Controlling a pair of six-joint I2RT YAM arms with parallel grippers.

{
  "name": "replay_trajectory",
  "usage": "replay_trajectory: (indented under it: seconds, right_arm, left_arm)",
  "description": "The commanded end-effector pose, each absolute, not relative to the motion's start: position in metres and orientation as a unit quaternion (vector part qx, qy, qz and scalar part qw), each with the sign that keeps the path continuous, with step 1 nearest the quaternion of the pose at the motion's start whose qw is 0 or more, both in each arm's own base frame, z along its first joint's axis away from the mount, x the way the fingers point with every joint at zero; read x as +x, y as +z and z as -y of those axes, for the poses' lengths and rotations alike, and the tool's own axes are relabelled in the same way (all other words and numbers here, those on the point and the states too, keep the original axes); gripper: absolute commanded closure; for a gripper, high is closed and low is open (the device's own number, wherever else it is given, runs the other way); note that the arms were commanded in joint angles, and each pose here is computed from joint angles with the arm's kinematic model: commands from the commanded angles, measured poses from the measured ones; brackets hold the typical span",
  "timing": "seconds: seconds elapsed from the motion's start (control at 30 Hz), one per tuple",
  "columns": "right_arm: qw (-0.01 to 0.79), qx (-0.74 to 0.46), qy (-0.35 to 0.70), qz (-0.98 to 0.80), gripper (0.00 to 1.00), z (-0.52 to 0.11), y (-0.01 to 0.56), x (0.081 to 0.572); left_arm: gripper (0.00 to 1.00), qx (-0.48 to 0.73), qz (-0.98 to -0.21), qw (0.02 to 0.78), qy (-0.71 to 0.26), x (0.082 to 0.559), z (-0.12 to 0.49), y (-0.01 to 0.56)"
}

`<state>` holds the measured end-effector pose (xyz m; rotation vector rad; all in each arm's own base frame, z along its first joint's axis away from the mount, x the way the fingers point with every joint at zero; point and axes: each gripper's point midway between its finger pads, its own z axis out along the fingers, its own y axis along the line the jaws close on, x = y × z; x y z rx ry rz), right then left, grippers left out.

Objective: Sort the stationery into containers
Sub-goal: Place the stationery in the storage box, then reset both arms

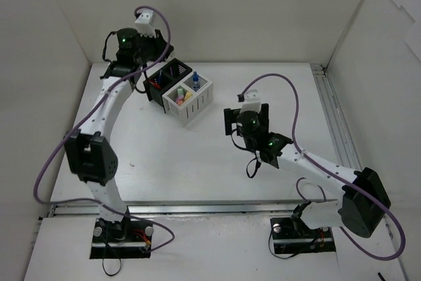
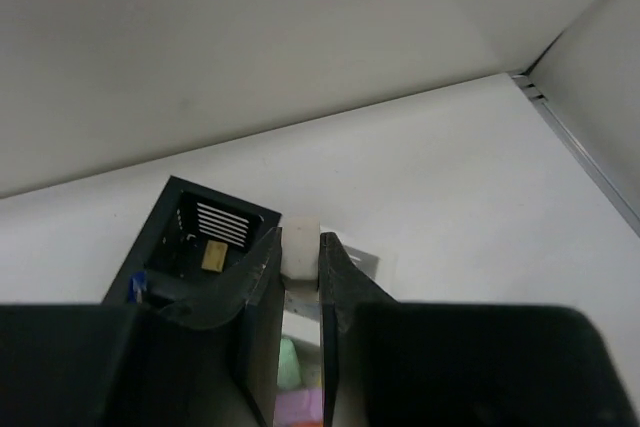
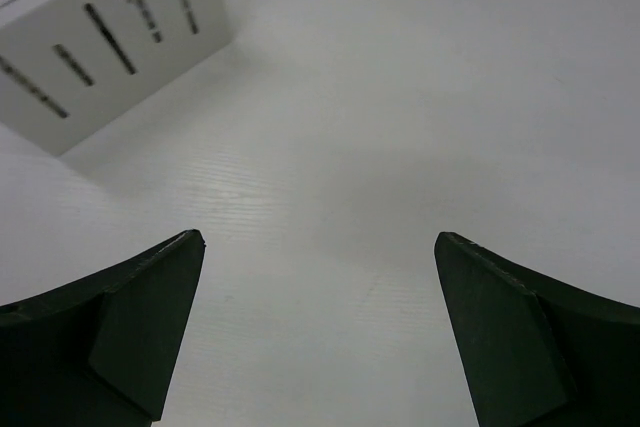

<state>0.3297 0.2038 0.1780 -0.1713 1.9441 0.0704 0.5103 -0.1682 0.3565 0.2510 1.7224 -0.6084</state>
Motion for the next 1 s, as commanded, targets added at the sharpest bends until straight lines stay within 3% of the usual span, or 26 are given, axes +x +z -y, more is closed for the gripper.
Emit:
replay_trajectory:
  seconds: [0.0, 0.07, 0.1, 0.17, 0.3, 0.43, 0.53, 0.63, 0.67, 0.77, 0.83, 0.9, 0.93, 0.97]
  right_arm:
    - [0.57, 0.0, 0.029, -0.821, 0.02, -0.173, 0.198, 0.34]
    - [0.564, 0.024, 0.021, -0.825, 0.02, -0.154, 0.198, 0.349]
    - [0.56, 0.027, 0.026, -0.828, 0.02, -0.152, 0.198, 0.351]
    - [0.554, 0.04, 0.024, -0.831, 0.02, -0.139, 0.197, 0.356]
    - [0.548, 0.063, 0.024, -0.834, 0.02, -0.12, 0.195, 0.362]
    - [0.542, 0.082, 0.017, -0.836, 0.02, -0.104, 0.191, 0.365]
    - [0.54, 0.089, 0.017, -0.837, 0.02, -0.098, 0.19, 0.366]
    - [0.54, 0.096, 0.02, -0.836, 0.02, -0.095, 0.192, 0.367]
    - [0.542, 0.097, 0.021, -0.834, 0.02, -0.094, 0.194, 0.367]
    - [0.549, 0.101, 0.025, -0.829, 0.02, -0.093, 0.2, 0.364]
    - [0.552, 0.102, 0.026, -0.827, 0.02, -0.091, 0.202, 0.36]
    - [0.561, 0.107, 0.031, -0.821, 0.02, -0.088, 0.21, 0.355]
    - [0.561, 0.108, 0.032, -0.82, 0.02, -0.087, 0.208, 0.352]
    - [0.57, 0.115, 0.036, -0.813, 0.02, -0.084, 0.216, 0.348]
  left_arm:
    - [1.0, 0.129, -0.762, 0.586, -0.242, 0.549, 0.166, 0.345]
    - [1.0, 0.129, -0.747, 0.607, -0.24, 0.569, 0.164, 0.37]
    - [1.0, 0.124, -0.762, 0.588, -0.241, 0.585, 0.167, 0.343]
    - [1.0, 0.119, -0.75, 0.607, -0.233, 0.601, 0.162, 0.354]
    - [0.99, 0.096, -0.764, 0.603, -0.208, 0.631, 0.155, 0.323]
    - [0.98, 0.094, -0.773, 0.593, -0.205, 0.634, 0.155, 0.3]
    - [0.89, 0.095, -0.787, 0.573, -0.21, 0.633, 0.157, 0.276]
    - [0.67, 0.096, -0.795, 0.561, -0.21, 0.634, 0.157, 0.266]
    - [0.55, 0.096, -0.795, 0.56, -0.211, 0.634, 0.158, 0.266]
    - [0.38, 0.099, -0.788, 0.569, -0.213, 0.629, 0.158, 0.281]
    - [0.33, 0.101, -0.781, 0.578, -0.212, 0.625, 0.157, 0.295]
    - [0.2, 0.105, -0.771, 0.591, -0.213, 0.616, 0.156, 0.319]
    - [0.05, 0.109, -0.769, 0.592, -0.215, 0.612, 0.157, 0.325]
    - [0.0, 0.112, -0.763, 0.598, -0.217, 0.601, 0.156, 0.343]
